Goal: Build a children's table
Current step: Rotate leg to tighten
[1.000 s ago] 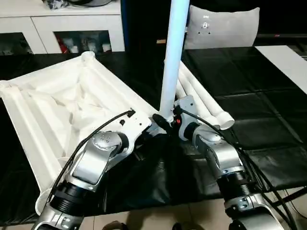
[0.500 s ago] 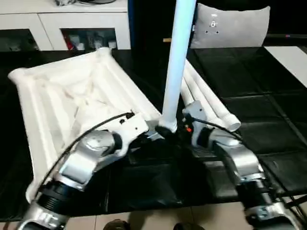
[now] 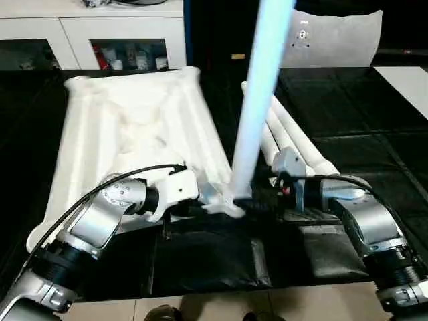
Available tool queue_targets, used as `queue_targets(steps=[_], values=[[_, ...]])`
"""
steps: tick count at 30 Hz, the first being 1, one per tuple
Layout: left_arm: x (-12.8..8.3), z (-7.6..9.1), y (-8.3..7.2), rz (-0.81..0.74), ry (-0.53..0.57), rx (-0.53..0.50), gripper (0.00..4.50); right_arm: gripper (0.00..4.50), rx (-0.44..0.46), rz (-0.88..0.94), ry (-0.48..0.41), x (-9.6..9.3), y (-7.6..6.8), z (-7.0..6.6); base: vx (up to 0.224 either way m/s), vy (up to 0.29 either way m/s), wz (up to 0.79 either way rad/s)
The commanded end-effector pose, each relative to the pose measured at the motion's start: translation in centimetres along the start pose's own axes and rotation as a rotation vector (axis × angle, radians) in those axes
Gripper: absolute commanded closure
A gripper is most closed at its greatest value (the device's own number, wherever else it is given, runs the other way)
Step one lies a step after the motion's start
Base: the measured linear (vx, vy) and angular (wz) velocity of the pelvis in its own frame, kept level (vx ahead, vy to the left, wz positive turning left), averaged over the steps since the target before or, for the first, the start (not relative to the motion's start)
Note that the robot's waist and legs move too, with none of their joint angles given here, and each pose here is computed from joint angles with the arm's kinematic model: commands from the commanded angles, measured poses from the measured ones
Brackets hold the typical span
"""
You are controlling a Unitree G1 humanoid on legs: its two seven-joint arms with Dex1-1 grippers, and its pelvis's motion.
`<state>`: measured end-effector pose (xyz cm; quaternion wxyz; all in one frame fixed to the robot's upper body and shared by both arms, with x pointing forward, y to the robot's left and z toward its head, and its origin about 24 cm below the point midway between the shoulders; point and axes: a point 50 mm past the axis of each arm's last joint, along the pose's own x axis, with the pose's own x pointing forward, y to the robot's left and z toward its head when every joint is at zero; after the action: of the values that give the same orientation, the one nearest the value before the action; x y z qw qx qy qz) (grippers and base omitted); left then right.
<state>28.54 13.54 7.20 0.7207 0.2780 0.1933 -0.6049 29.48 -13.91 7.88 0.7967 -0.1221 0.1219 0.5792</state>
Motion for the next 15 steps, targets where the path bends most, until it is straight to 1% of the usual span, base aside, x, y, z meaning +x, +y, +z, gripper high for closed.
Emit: queue_targets(steps=[1, 5, 6, 9, 11, 12, 13, 15], values=[[0.41, 0.73, -0.32, -0.058, -0.002, 0.056, 4.5, 0.06, -0.03, 0.017, 0.0, -0.1, 0.13, 0.35, 0.0, 0.0, 0.0], [0.41, 0.73, -0.32, -0.058, -0.002, 0.056, 4.5, 0.06, -0.03, 0.017, 0.0, -0.1, 0.13, 0.35, 0.0, 0.0, 0.0], [0.35, 0.69, -0.31, -0.07, 0.006, 0.067, 4.5, 0.06, -0.045, 0.037, 0.01, -0.14, 0.25, 0.26, 0.0, 0.0, 0.0], [0.3, 0.69, -0.29, -0.102, 0.025, 0.101, 4.5, 0.44, -0.041, 0.088, 0.024, 0.3, 0.54, 0.07, 0.0, 0.0, 0.0], [0.28, 0.68, -0.29, -0.116, 0.031, 0.115, 4.5, 0.53, -0.025, 0.11, 0.029, 0.5, 0.64, -0.07, 0.0, 0.0, 0.0], [0.25, 0.63, -0.27, -0.12, 0.031, 0.118, 4.5, 0.75, -0.022, 0.118, 0.035, 0.5, 0.66, -0.21, 0.0, 0.0, 0.0], [0.24, 0.6, -0.26, -0.122, 0.03, 0.12, 4.5, 0.75, -0.023, 0.121, 0.038, 0.49, 0.66, -0.25, 0.0, 0.0, 0.0], [0.16, 0.53, -0.26, -0.125, 0.03, 0.122, 4.5, 0.9, -0.02, 0.125, 0.038, 0.51, 0.69, -0.29, 0.0, 0.0, 0.0]])
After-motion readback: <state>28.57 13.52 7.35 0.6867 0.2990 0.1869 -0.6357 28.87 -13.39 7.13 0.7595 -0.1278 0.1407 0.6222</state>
